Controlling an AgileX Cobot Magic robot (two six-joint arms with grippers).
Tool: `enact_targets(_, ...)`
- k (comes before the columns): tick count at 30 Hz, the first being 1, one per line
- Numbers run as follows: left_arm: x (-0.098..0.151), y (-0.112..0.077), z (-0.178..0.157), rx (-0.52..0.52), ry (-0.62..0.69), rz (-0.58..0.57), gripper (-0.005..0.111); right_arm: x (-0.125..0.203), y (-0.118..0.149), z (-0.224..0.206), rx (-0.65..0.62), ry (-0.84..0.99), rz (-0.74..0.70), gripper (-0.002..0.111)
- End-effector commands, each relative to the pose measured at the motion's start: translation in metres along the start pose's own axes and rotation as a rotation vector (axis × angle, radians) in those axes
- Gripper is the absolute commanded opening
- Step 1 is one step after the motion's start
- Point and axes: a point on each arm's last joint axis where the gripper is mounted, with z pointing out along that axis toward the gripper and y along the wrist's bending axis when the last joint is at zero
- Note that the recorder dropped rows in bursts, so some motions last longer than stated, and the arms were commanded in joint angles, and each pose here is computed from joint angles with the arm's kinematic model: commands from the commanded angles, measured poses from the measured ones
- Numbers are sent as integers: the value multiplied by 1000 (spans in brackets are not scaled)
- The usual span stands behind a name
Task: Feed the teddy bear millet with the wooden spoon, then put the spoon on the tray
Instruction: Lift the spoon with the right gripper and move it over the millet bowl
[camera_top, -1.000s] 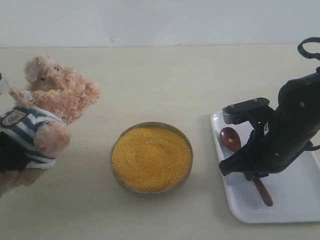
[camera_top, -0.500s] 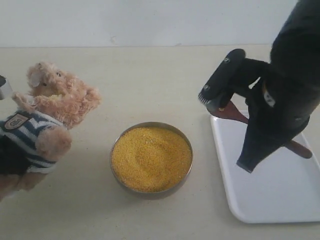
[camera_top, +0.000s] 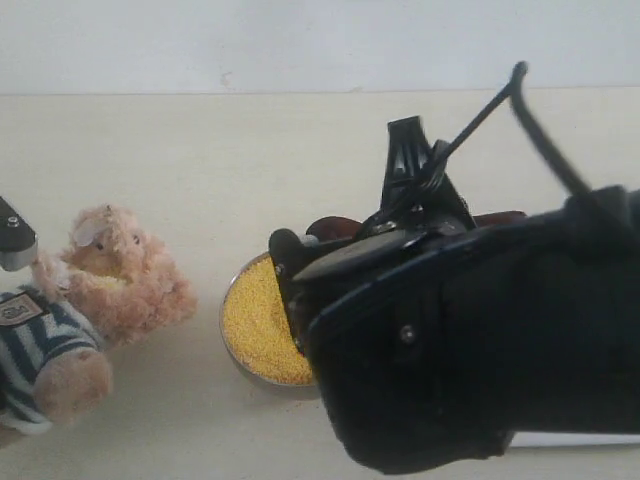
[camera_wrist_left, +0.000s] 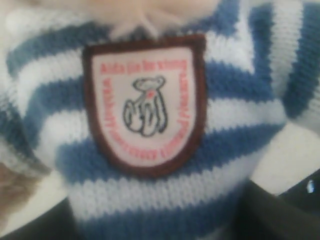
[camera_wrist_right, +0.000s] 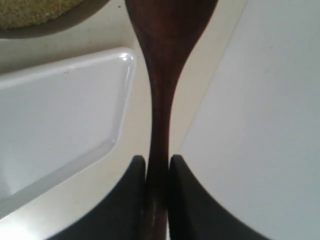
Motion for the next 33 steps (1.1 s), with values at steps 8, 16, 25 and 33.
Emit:
enact_targets(8,1,-2,0,-84,-59,15,4,-27,3,18,185,40,-323,0)
enact_targets(16,1,-3,2,-87,-74,18,4,-47,14,31,209,68,-487,0)
enact_targets(25,0,-3,2,-85,-84,14,4,-54,22,37,185,87,-590,0)
enact_targets(33,-1,-3,2,-86,-98,11,4,-57,32,29,135,72,-611,0)
